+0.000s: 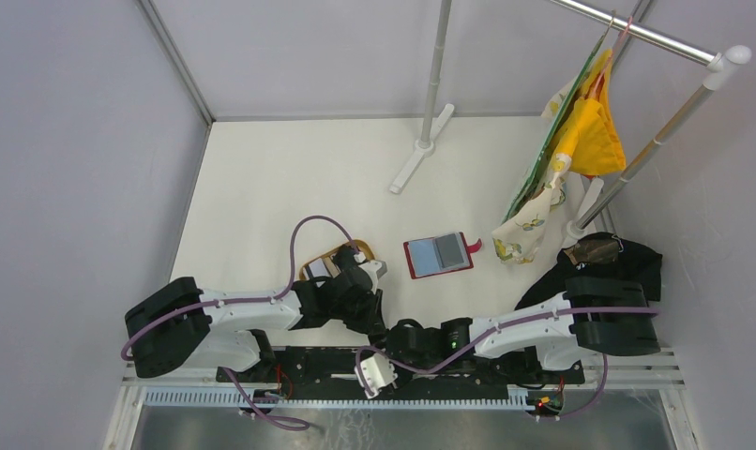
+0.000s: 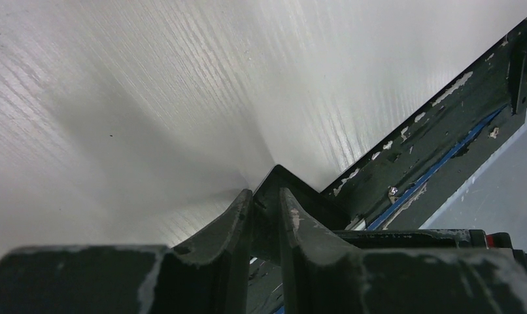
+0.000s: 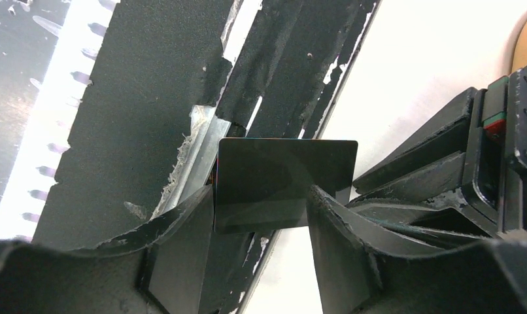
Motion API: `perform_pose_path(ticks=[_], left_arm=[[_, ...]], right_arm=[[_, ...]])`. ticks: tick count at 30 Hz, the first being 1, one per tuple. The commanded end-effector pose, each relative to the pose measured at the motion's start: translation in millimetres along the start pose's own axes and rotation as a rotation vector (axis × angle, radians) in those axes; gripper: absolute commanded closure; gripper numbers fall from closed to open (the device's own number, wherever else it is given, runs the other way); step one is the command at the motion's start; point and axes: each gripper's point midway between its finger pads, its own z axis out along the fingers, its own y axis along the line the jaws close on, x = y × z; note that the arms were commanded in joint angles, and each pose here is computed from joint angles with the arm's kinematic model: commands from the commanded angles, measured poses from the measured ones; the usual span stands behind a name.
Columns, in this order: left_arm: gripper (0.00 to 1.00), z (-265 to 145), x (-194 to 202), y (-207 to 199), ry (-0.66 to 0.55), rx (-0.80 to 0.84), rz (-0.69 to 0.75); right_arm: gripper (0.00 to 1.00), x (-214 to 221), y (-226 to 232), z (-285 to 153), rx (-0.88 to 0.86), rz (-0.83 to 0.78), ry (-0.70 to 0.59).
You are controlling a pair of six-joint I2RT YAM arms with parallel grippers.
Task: Put the credit cards into the card holder
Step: Pick up the credit card at the corner of the board.
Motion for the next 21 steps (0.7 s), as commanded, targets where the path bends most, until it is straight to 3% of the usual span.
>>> perform_pose_path(ticks=[1, 11, 21], left_arm=[[0.72, 1.6, 13.2, 8.8, 0.035, -0.014, 0.001], [0.73, 0.3, 16.5, 6.7, 0.033, 0.009, -0.014], [0.73, 2.2, 24.6, 11.9, 0.061, 0.0, -0.013]], right_arm=[[0.4, -10.5, -10.9, 1.3, 0.054, 0.025, -0.009], [0.42, -11.8, -8.5, 3.4, 0.081, 0.021, 0.012], [0.53, -20.2, -24.5, -8.2, 0.15, 0.002, -0.004]])
